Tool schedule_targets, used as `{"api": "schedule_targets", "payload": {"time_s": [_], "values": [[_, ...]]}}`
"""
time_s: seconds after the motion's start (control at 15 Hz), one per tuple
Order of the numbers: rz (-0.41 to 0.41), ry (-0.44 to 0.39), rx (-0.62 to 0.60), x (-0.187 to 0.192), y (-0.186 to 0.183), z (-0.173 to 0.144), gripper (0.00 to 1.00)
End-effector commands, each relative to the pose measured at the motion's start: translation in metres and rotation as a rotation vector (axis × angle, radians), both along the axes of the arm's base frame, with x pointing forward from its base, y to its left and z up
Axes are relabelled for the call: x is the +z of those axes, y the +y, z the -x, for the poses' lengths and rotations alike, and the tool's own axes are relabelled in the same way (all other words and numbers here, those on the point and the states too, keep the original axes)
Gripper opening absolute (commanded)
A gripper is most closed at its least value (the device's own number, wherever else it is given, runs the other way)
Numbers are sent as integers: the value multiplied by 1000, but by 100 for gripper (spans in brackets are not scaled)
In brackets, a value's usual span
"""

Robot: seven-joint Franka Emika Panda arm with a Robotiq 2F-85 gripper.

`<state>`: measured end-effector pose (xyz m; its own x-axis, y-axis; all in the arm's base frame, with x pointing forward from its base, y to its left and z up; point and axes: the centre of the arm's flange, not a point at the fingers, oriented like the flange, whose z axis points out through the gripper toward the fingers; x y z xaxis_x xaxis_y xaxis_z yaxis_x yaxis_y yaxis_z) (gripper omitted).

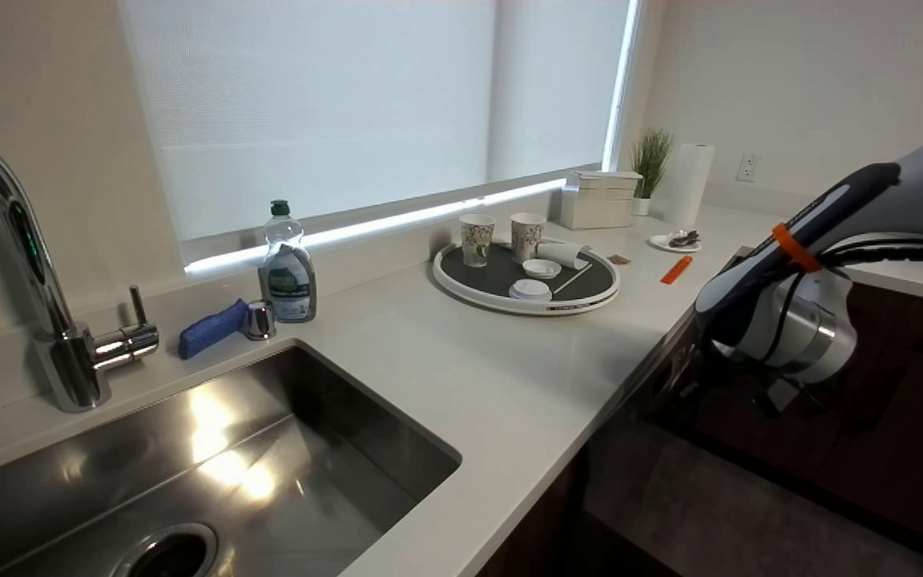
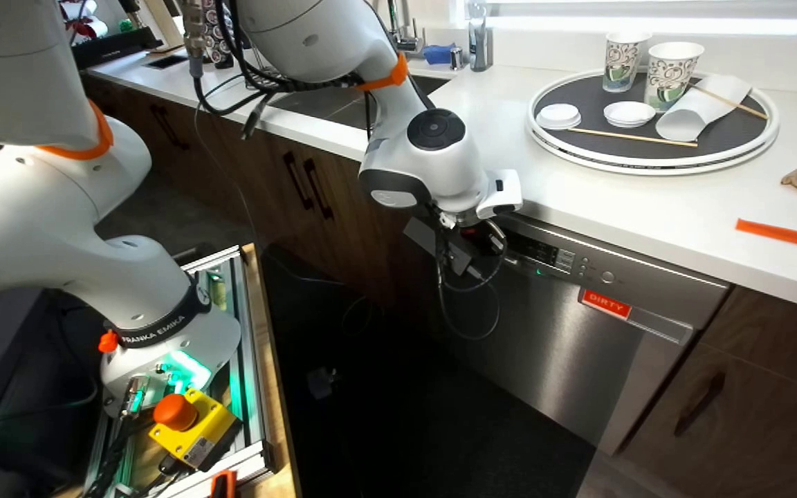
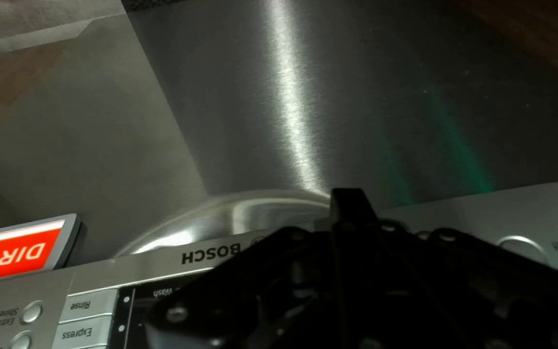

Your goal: Press a button on the dish washing machine

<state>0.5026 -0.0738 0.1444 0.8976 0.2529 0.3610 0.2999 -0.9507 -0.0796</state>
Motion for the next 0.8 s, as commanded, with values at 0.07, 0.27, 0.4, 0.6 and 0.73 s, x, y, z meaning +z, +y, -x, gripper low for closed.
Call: {"api": "schedule_targets", "payload": {"time_s": [0.07,0.27,0.4,0.6,0.73], "values": [[-45,-33,-25,-12,-1,-4,0],[-70,-40,-40,-13,-1,-6,0],[-85,-50,-56,-13,-2,-9,0],[-104,-61,-79,-14,-4,-12,0],[-121,-59,-89,-15,-4,-12,0]]}}
